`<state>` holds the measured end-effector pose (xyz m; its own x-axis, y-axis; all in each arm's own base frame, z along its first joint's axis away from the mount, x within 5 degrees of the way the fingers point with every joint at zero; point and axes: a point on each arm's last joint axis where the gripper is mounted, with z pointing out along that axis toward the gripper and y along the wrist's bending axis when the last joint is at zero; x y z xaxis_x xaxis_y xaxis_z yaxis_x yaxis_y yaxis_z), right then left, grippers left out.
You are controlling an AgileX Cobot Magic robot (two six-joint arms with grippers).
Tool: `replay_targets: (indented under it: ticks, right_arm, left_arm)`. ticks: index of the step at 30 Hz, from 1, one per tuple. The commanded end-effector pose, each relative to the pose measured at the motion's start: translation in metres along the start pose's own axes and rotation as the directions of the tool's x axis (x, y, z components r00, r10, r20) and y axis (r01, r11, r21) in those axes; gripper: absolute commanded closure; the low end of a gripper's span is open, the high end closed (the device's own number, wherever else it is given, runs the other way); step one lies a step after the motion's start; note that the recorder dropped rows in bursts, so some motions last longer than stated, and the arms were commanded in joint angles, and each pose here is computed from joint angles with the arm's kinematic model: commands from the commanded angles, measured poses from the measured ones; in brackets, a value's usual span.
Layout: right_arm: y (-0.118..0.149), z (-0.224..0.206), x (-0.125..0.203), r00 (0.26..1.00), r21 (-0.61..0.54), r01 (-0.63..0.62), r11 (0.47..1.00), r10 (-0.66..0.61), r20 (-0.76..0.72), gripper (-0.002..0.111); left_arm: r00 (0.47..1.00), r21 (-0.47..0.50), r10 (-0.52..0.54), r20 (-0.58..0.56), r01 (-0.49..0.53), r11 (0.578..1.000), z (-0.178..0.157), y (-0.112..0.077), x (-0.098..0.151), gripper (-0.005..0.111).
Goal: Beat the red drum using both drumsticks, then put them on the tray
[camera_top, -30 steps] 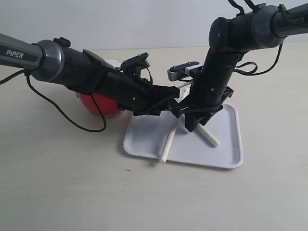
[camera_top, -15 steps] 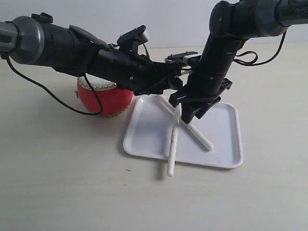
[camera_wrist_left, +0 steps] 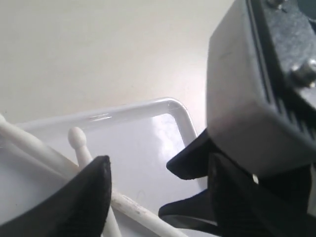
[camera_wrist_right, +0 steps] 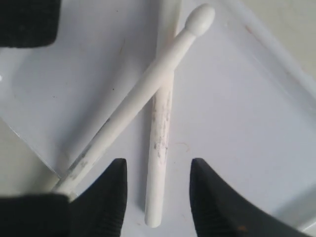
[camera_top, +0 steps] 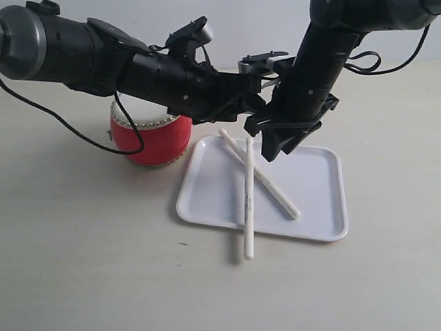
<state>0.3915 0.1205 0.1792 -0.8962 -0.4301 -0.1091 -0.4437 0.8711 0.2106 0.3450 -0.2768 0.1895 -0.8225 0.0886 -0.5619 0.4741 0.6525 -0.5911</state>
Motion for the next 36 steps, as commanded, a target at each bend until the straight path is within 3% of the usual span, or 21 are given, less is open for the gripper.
replay_targets:
  ticks: [1,5,8,11,12,15,23,29,36]
  right_arm:
    - [0.006,-0.016,-0.004,0.997,-0.026,0.020,0.999,-0.018,0.076,0.068]
    - [0.019,-0.037,-0.011,0.974,-0.090,0.064,0.994,-0.042,0.224,0.072]
    - [0.034,-0.061,-0.012,0.939,-0.160,0.143,0.977,-0.083,0.333,0.078]
    - [0.048,-0.084,-0.008,0.905,-0.214,0.223,0.951,-0.120,0.408,0.091]
    - [0.052,-0.092,-0.006,0.892,-0.222,0.247,0.943,-0.132,0.432,0.096]
    - [0.060,-0.112,0.001,0.865,-0.216,0.301,0.929,-0.171,0.471,0.108]
    - [0.076,-0.160,0.020,0.791,-0.150,0.353,0.923,-0.209,0.574,0.108]
    - [0.093,-0.203,0.044,0.706,-0.105,0.384,0.917,-0.218,0.674,0.108]
    - [0.107,-0.235,0.090,0.524,-0.016,0.349,0.937,-0.181,0.832,0.108]
  left_arm:
    - [0.997,0.011,0.076,0.031,-0.076,0.997,-0.012,-0.009,-0.008,0.050]
    - [0.979,0.020,0.188,0.078,-0.190,0.982,-0.030,-0.024,-0.017,0.062]
    - [0.962,0.029,0.243,0.126,-0.249,0.968,-0.050,-0.039,-0.026,0.081]
    - [0.945,0.041,0.278,0.170,-0.288,0.957,-0.070,-0.055,-0.033,0.104]
    - [0.938,0.046,0.295,0.181,-0.307,0.951,-0.078,-0.060,-0.034,0.106]
    - [0.921,0.078,0.334,0.199,-0.355,0.932,-0.097,-0.076,-0.036,0.107]
    - [0.854,0.092,0.419,0.307,-0.465,0.881,-0.163,-0.116,-0.037,0.107]
    - [0.786,-0.021,0.463,0.409,-0.499,0.866,-0.213,-0.127,-0.022,0.107]
    - [0.725,-0.118,0.453,0.519,-0.464,0.878,-0.267,-0.126,0.019,0.107]
